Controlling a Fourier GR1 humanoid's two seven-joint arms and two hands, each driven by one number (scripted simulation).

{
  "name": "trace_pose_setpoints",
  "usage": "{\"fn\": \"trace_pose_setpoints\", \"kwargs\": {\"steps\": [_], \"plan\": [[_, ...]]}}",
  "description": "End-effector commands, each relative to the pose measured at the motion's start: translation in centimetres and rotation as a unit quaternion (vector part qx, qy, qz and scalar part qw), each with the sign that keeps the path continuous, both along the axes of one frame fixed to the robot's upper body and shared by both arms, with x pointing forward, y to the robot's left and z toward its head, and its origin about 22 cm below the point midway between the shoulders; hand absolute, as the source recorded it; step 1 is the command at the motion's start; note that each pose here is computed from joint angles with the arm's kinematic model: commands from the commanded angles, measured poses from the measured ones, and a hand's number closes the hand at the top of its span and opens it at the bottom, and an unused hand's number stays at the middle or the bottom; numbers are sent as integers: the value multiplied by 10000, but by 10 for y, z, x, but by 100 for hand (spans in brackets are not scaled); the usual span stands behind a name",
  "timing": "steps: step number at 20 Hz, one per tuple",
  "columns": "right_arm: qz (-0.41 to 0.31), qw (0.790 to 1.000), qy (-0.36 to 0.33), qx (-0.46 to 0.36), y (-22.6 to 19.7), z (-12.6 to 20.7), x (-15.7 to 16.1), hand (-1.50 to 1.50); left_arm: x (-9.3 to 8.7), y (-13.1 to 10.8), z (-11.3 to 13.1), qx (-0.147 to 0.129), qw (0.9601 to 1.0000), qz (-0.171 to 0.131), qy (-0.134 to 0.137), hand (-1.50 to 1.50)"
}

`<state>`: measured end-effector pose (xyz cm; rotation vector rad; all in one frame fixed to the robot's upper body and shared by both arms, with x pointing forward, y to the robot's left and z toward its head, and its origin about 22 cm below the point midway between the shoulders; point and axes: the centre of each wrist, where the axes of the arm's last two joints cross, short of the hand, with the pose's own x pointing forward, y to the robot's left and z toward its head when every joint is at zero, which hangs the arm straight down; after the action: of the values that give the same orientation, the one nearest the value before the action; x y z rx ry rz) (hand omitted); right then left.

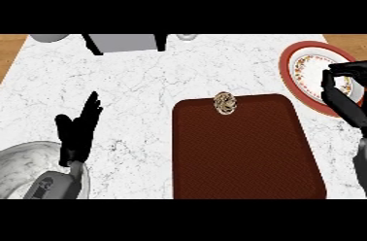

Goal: Pick the cupcake from the tray and place it in the plate

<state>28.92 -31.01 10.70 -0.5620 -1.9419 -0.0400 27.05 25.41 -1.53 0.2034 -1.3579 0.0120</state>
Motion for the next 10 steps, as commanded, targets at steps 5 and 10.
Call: {"fn": "trace_pose_setpoints", "kwargs": {"steps": [5,10], "plan": [[-2242,9660,-1276,164,14,-77,-36,-150,-30,-4,-24,-709,9925,-459,889,0],[-2043,9743,-922,-202,21,-99,-64,-150,-36,-23,-22,-725,9919,-566,871,0]]}}
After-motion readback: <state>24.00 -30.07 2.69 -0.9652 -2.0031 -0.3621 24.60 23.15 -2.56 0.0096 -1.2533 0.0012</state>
